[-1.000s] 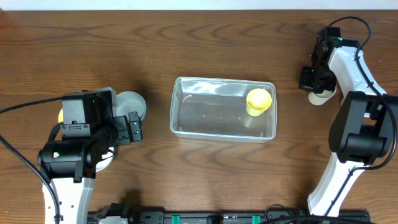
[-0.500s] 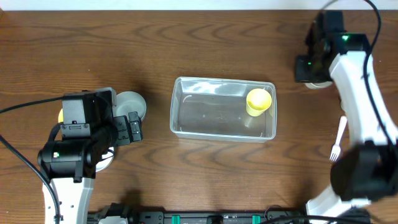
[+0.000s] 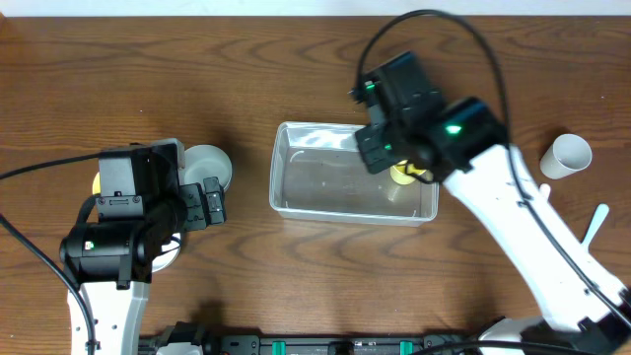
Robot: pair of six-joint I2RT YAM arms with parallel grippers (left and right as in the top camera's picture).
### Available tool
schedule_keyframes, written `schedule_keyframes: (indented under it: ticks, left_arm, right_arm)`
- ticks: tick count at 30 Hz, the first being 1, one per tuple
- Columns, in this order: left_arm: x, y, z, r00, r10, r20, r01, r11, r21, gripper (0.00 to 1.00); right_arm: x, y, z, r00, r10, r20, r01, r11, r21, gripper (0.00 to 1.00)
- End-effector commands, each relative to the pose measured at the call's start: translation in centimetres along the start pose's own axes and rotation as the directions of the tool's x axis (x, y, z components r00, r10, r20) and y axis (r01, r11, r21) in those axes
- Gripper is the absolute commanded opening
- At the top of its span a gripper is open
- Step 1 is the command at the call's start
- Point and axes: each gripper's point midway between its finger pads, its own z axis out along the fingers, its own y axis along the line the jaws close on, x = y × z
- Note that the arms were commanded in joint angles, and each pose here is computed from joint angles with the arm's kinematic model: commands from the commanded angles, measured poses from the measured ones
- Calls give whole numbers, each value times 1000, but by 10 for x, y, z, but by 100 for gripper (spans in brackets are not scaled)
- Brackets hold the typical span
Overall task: Pack container
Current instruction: 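Place the white cup in the container beside the yellow cup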
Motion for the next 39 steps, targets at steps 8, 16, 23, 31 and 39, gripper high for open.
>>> schedule_keyframes:
  ticks: [8, 16, 23, 31, 39]
  left_arm:
    - [-5, -2, -4, 1000, -4, 11, 4, 1000, 5, 98]
    - [-5, -2, -4, 1000, -4, 11, 4, 1000, 5, 98]
    - [-5, -2, -4, 1000, -4, 11, 4, 1000, 5, 98]
    - [-5, -2, -4, 1000, -4, 11, 4, 1000, 5, 98]
    - [-5, -2, -4, 1000, -4, 11, 4, 1000, 5, 98]
  right_arm:
    - [21, 17, 91, 974, 36, -223, -45, 998, -36, 1]
    - [29, -3, 137, 952, 86, -293, -92, 996, -8, 1]
    - [38, -25, 159, 926, 158, -343, -159, 987, 25, 1]
    - [37, -27, 162, 929, 152, -339, -153, 988, 23, 1]
    - [43, -27, 165, 923, 152, -354, -153, 988, 26, 7]
